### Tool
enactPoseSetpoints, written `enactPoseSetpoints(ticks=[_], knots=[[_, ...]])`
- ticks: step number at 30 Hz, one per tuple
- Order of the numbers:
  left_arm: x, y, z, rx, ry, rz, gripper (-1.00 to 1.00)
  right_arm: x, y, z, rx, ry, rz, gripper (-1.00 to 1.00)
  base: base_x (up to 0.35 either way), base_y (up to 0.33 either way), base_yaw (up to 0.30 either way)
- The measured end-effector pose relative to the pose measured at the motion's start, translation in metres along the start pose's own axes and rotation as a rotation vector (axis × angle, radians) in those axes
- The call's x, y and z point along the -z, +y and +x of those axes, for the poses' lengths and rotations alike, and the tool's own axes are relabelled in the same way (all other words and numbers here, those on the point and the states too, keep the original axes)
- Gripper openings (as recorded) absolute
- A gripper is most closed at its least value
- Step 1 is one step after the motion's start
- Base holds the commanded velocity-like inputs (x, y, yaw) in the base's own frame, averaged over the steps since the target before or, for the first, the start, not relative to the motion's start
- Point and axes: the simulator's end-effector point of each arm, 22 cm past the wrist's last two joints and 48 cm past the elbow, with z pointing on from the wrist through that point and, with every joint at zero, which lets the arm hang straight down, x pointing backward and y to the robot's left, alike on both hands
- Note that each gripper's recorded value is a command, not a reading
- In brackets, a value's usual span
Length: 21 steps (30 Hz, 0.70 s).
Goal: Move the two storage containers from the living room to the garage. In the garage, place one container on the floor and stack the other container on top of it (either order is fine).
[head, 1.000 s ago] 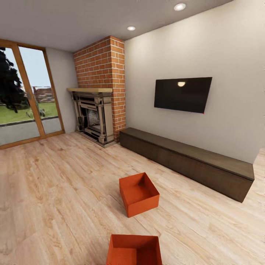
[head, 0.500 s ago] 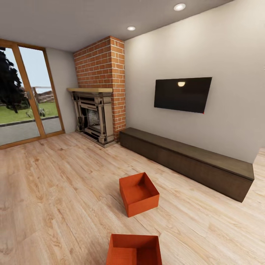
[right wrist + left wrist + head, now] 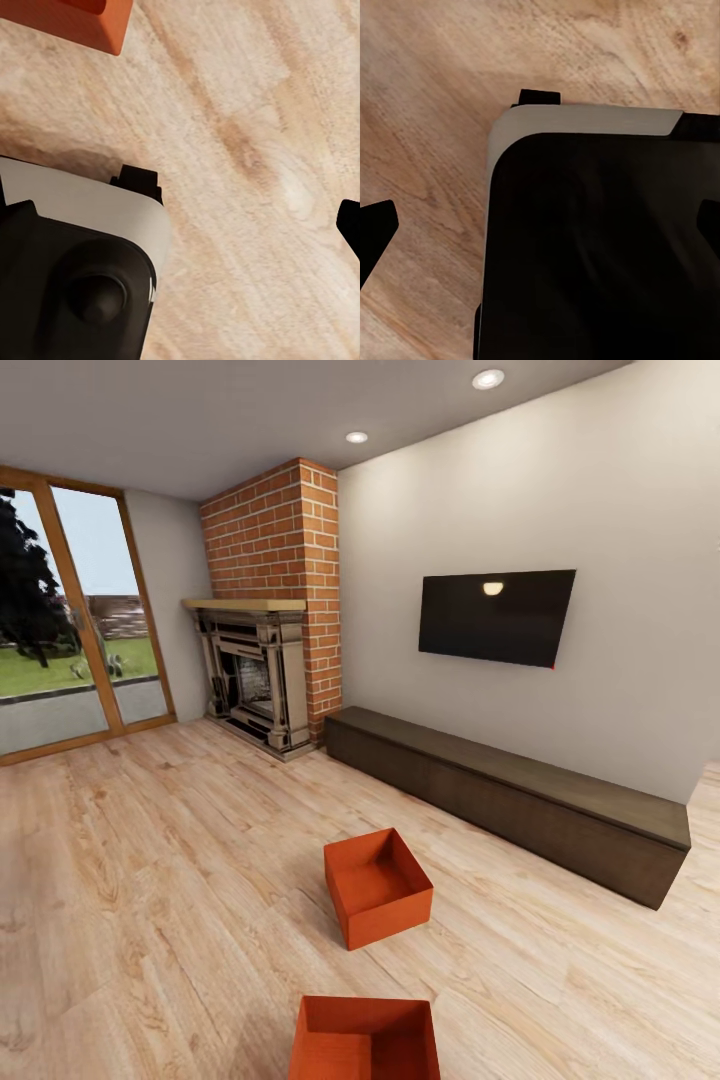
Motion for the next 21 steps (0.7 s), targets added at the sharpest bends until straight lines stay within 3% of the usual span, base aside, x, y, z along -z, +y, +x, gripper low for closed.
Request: enactPoseSetpoints(ticks=[21], knots=[[0.0000, -0.0005, -0.0029, 0.002, -0.003, -0.001, 1.00, 0.0000, 0.0000, -0.0019, 0.010, -0.007, 0.002, 1.00, 0.000, 0.000, 0.000]])
